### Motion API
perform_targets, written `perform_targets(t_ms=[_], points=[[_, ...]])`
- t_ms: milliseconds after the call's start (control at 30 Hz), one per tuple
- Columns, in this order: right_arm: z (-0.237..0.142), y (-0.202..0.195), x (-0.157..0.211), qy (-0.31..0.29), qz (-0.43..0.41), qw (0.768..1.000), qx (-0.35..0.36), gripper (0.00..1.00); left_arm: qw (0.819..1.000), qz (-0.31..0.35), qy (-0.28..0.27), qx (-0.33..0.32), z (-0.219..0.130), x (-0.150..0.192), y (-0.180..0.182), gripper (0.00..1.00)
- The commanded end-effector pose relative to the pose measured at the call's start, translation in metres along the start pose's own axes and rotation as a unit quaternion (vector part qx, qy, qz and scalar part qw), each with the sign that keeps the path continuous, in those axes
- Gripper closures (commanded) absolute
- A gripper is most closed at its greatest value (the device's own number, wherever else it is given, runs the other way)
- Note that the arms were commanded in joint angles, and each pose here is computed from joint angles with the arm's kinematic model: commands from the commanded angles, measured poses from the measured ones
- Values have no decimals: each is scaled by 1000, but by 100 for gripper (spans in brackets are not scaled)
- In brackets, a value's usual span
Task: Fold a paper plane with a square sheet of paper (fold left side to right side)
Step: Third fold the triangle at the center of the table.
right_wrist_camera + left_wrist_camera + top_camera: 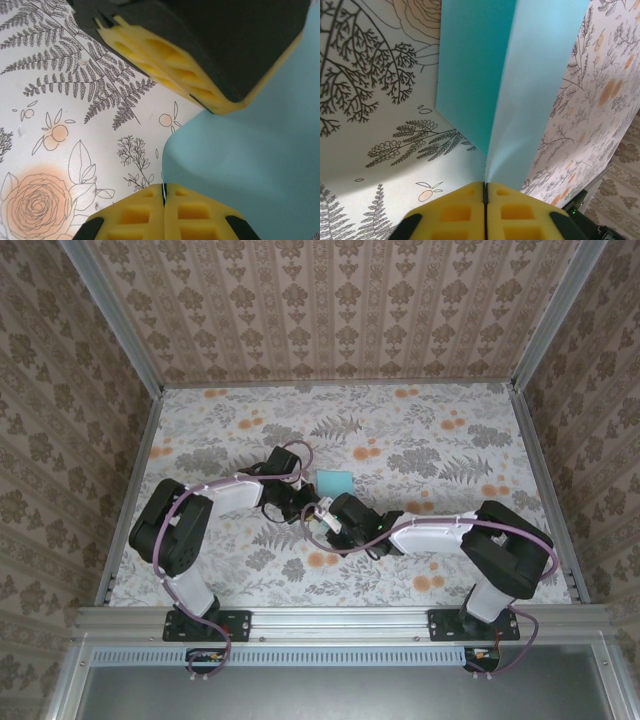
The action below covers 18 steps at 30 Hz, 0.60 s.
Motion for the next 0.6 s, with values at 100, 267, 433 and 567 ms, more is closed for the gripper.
perform_targets(t_ms=[100,267,433,567], points=[[-10,1,-12,-13,31,998,-53,100,1000,23,-8,-13,-17,-8,3,70],[-10,0,-12,-9,51,996,-76,100,998,43,-31,-14,-40,-19,3,61],[-9,-2,-14,-8,75,992,-96,100,996,89,-32,-3,-43,-32,-14,78],[-7,-3,-13,-3,96,989,-110,100,994,111,-14,5,-30,-43,-27,88]])
Point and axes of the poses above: each hand's point on the last joint's axis, 136 mm out from that joint toward the fingers, its own z axis out along the fingers, its own y axis along the line the jaws close on, x = y × z, the point moved 3 cm from there along -z, back along the fingers, and after that the axes turned 12 degrees about -z, right-handed, at the moved point
